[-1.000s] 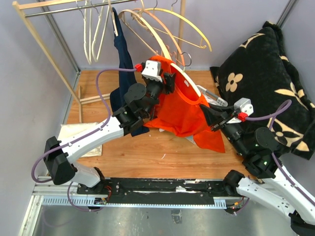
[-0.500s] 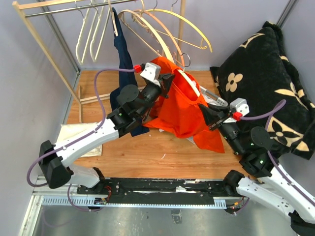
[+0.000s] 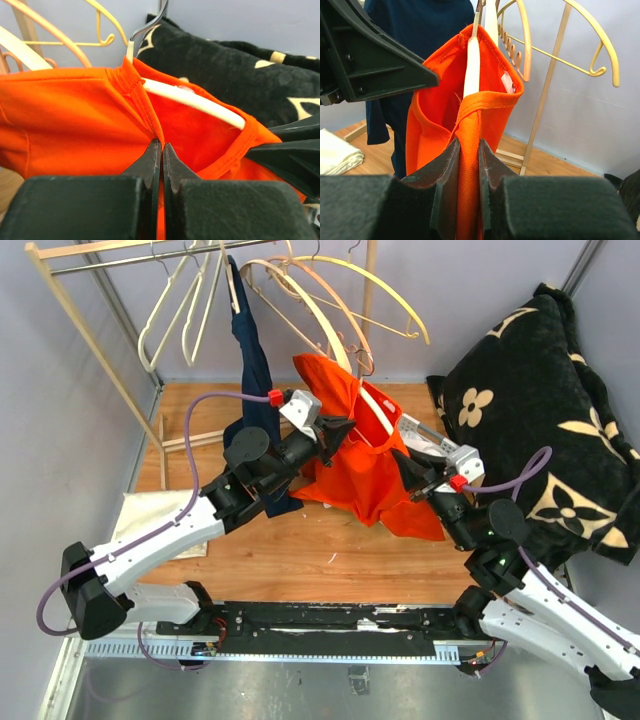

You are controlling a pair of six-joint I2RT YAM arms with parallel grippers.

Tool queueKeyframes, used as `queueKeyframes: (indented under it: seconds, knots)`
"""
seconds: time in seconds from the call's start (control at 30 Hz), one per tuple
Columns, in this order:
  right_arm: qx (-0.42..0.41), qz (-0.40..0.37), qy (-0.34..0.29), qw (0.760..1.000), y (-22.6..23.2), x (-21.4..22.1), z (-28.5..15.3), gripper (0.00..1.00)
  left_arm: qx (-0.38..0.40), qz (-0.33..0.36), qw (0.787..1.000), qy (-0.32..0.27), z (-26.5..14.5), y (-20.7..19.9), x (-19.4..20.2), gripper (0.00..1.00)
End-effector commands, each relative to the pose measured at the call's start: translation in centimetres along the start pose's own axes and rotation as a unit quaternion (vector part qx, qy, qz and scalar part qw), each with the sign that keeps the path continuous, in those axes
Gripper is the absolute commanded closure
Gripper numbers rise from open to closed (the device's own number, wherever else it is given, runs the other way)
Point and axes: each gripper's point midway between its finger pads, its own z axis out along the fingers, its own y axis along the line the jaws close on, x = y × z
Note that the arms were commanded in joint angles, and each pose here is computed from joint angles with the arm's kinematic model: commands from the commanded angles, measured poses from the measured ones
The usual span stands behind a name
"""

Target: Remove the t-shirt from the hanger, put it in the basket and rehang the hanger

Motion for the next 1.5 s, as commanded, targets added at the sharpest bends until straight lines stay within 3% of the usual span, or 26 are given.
queueKeyframes:
  seconds: [0.0,0.03,0.13,0.17,0.4,0.7,0.87,1.07,1.33,1.47]
  knots:
    - [0.007,-0.013,-0.088,0.996,-0.4,-4.1,0.2,0.99,-0.036,-0.011,0.999,0.008,-0.7,1.1,0.1,0.92]
    - [0.005,-0.016,-0.091,0.996,-0.3,-4.1,0.2,0.99,-0.049,-0.012,0.999,0.007,-0.7,1.6,-0.1,0.84]
    - [0.001,-0.016,-0.092,0.996,-0.2,-4.2,0.2,0.99,-0.078,-0.016,0.997,-0.011,-1.3,2.5,-1.3,0.46]
    - [-0.001,-0.016,-0.091,0.996,-0.2,-4.2,0.2,0.99,-0.082,-0.019,0.996,-0.022,-1.6,2.7,-1.9,0.39]
    - [-0.007,-0.015,-0.079,0.997,0.1,-3.8,0.2,0.99,-0.071,-0.011,0.993,-0.096,-2.6,2.3,-6.3,0.28]
    - [-0.022,-0.013,-0.075,0.997,0.5,-4.0,0.0,0.99,-0.060,0.040,0.991,-0.116,1.5,2.0,-8.2,0.27]
    - [-0.029,-0.013,-0.072,0.997,0.7,-4.1,-0.3,0.99,-0.078,0.065,0.985,-0.139,2.9,2.7,-7.8,0.24]
    - [-0.034,-0.015,-0.075,0.997,0.7,-4.3,-0.6,0.99,-0.085,0.077,0.986,-0.118,4.5,3.1,-6.2,0.27]
    - [-0.049,-0.016,-0.069,0.996,1.3,-4.0,-0.6,0.99,-0.074,0.096,0.986,-0.116,5.0,2.8,-5.6,0.51]
    - [-0.052,-0.016,-0.066,0.996,1.4,-3.8,-0.5,0.99,-0.057,0.107,0.986,-0.114,5.1,2.2,-5.5,0.73]
